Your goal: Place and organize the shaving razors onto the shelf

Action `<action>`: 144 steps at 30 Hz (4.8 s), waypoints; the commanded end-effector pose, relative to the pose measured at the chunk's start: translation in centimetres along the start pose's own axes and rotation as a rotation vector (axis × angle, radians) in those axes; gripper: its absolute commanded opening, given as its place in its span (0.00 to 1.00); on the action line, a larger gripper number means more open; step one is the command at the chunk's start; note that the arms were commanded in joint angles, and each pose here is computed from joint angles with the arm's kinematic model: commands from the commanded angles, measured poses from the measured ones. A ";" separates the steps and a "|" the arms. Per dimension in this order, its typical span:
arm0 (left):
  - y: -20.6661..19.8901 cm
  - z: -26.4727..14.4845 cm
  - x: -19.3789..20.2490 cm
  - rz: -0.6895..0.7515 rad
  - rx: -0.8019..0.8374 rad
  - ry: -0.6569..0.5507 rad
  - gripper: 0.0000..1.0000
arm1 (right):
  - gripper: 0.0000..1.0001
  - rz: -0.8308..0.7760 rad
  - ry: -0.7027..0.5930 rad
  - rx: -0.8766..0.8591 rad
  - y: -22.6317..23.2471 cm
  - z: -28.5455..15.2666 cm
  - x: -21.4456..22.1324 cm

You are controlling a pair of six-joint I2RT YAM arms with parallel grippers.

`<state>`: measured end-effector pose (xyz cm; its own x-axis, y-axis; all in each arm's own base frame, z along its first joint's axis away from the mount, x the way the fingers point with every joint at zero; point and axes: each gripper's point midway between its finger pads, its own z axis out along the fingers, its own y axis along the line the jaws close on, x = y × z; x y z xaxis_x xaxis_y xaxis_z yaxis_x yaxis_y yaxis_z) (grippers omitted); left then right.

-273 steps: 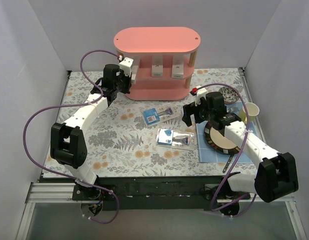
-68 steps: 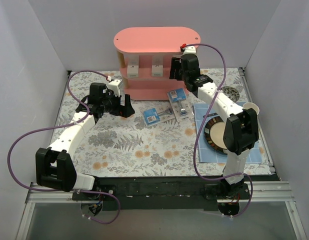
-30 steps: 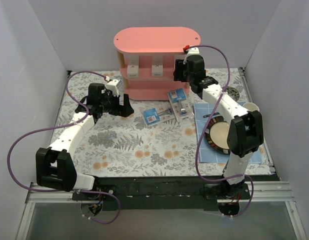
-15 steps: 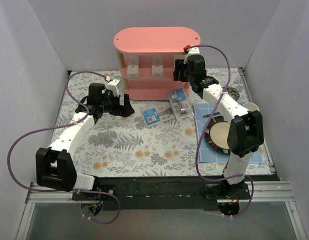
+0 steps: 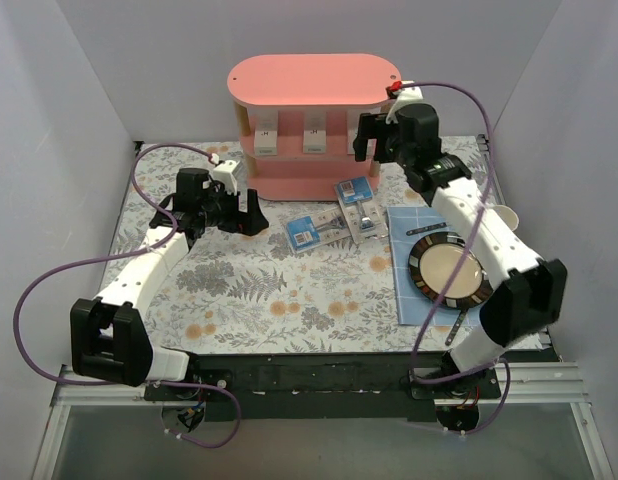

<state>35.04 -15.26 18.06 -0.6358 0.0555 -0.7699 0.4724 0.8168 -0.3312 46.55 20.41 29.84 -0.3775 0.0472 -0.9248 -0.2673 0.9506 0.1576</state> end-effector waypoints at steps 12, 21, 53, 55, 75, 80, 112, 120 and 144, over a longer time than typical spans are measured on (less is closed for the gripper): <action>-2.1 -0.7 6.1 -0.009 0.135 0.063 0.75 | 0.65 -0.495 0.105 -0.361 0.4 -8.5 14.9; -4.0 -2.2 4.8 0.013 0.199 -0.040 0.07 | 0.16 -0.999 0.272 -0.541 0.1 -5.7 20.3; -3.8 1.4 5.3 0.109 0.209 -0.031 0.12 | 0.74 -0.318 0.449 -0.087 -2.8 3.4 22.1; -3.6 1.6 5.3 0.102 0.201 -0.026 0.12 | 0.73 -0.294 0.464 -0.092 -2.6 3.6 22.7; -3.2 1.8 4.4 0.105 0.171 -0.036 0.12 | 0.65 -0.184 0.509 0.008 -3.7 4.6 25.2; -3.3 1.8 4.1 0.098 0.175 -0.040 0.12 | 0.69 -0.200 0.472 0.026 -3.8 4.7 23.4; -3.2 2.4 4.1 0.076 0.178 -0.020 0.13 | 0.41 -0.011 0.439 0.026 -1.7 6.6 20.7; -3.2 2.5 3.9 0.072 0.179 -0.020 0.13 | 0.54 0.063 0.421 0.041 -1.0 8.4 19.6; -3.2 2.7 3.7 0.067 0.186 -0.045 0.13 | 0.65 -0.059 0.493 -0.041 -1.3 2.7 21.4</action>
<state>32.23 -18.80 13.72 -0.6065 0.0889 -0.7901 0.6002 0.7030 -0.3816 42.54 21.66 6.99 -0.7733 -0.0697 -0.6303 -0.2323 0.9560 0.1792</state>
